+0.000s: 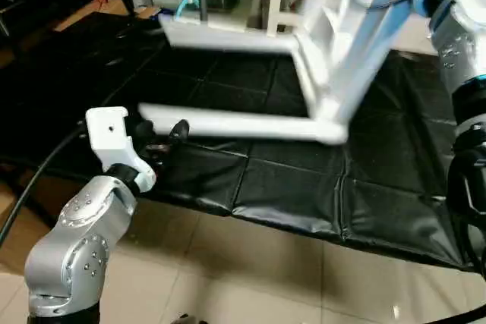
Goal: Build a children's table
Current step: Flip table
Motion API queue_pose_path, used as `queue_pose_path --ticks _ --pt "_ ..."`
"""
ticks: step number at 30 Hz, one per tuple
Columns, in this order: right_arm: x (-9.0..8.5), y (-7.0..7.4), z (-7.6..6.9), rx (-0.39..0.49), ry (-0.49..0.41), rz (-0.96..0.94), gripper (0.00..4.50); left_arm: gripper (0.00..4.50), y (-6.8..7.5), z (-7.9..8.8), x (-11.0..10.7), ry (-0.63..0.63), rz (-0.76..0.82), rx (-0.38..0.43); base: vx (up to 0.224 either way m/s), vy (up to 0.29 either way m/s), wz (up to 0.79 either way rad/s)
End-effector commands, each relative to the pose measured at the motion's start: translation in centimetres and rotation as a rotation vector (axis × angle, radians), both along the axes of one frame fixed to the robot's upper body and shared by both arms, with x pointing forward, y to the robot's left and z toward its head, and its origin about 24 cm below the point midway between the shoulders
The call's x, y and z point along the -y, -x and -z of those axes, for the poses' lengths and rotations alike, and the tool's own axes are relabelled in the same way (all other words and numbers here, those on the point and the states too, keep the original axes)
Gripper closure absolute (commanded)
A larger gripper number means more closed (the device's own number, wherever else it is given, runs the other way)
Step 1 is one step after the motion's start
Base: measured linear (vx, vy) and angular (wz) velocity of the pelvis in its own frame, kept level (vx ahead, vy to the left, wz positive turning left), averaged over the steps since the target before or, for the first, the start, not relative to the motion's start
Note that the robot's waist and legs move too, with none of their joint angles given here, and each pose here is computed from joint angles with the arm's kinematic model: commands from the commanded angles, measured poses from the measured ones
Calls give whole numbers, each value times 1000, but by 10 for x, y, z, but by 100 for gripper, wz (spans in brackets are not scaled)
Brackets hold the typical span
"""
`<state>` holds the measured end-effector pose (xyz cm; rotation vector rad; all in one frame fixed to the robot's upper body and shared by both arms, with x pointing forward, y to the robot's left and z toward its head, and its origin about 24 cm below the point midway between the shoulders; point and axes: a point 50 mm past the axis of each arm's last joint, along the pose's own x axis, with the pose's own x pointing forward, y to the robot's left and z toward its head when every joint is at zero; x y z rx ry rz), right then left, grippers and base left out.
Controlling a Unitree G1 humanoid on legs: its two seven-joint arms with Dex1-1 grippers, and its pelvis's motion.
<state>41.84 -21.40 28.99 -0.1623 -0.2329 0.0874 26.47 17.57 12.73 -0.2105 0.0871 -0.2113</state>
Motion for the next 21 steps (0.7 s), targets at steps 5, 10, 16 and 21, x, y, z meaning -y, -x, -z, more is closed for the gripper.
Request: queue_pose_path --ticks 5,10,16,21 --pt "11 -2 13 -108 83 31 245 50 2 -7 7 -35 55 30 0 0 0" --pt "10 -2 19 -164 140 12 245 50 2 -13 11 -89 106 56 0 0 0" --pt "3 -3 24 -144 114 -33 158 50 -3 -15 12 -140 67 86 0 0 0" --pt "-6 -2 39 -86 92 -95 121 50 -8 -10 8 -239 -9 59 0 0 0"
